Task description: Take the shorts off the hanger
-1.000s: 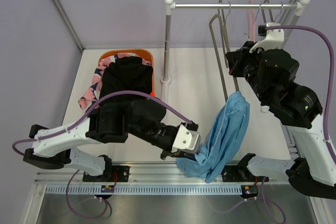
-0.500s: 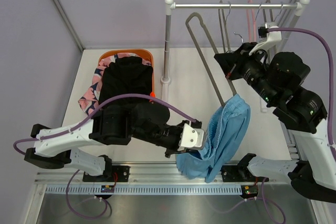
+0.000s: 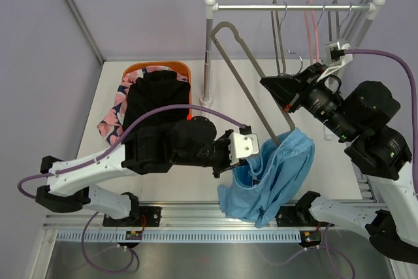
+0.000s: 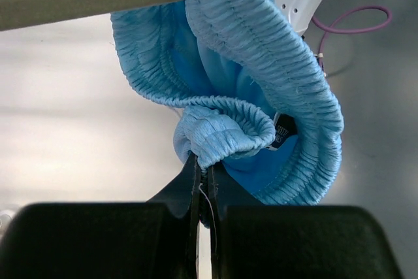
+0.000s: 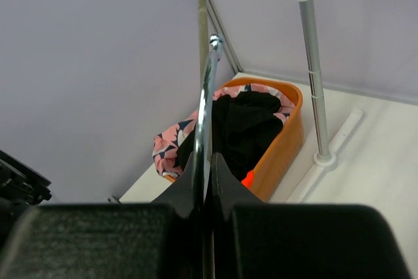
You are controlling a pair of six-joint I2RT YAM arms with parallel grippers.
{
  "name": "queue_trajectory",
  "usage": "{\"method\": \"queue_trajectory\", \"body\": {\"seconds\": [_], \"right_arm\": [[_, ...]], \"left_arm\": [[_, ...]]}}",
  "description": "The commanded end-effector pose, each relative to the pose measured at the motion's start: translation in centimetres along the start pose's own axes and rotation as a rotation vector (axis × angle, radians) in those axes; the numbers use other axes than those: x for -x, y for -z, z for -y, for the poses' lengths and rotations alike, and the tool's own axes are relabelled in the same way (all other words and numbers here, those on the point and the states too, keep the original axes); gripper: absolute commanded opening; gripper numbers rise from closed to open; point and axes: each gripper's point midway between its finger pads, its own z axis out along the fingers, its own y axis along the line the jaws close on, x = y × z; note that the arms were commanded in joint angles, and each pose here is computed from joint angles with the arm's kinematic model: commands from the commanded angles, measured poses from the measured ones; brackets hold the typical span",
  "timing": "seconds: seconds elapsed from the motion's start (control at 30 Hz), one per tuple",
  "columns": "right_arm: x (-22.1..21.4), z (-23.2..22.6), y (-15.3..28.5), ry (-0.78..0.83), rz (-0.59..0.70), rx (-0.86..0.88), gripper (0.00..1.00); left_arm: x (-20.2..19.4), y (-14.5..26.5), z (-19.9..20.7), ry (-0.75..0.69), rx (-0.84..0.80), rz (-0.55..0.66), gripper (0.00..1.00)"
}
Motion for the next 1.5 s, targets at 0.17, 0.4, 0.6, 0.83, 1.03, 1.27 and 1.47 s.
{"method": "queue_trajectory", "body": {"seconds": [0.17,0.4,0.6,0.83,1.03,1.27,1.47], "right_arm": [[5.4,-1.0,2.1,-0.047,0.263,0.035,0.00],[4.7,2.4,1.0,-0.021,0.272,-0.134,0.00],[4.8,3.6,0.3,0.010,0.278,-0.201,0.00],[5.2,4.7,-0.5,0.048,0.281,-0.270,0.00],[4.3,5.1,-0.9,0.052,0.214,-0.296,0.00],[3.6,5.7,0.7,0.062,0.164,-0.336,0.00],[3.2,6.4,1.6,0.068,0.143,-0.372,0.00]], "left_arm": [[0.0,0.3,6.7,-0.032,-0.391,0.010,0.00],[-1.2,-0.2,13.8,-0.137,-0.603,-0.061,0.00],[-1.3,0.2,16.5,-0.168,-0.680,-0.068,0.00],[-1.4,0.2,18.4,-0.196,-0.684,-0.082,0.00],[2.3,-0.6,10.6,-0.126,-0.253,0.033,0.00],[6.6,6.8,-7.0,0.138,0.306,0.239,0.00],[11.8,22.3,-21.9,0.223,1.032,0.489,0.00]]}}
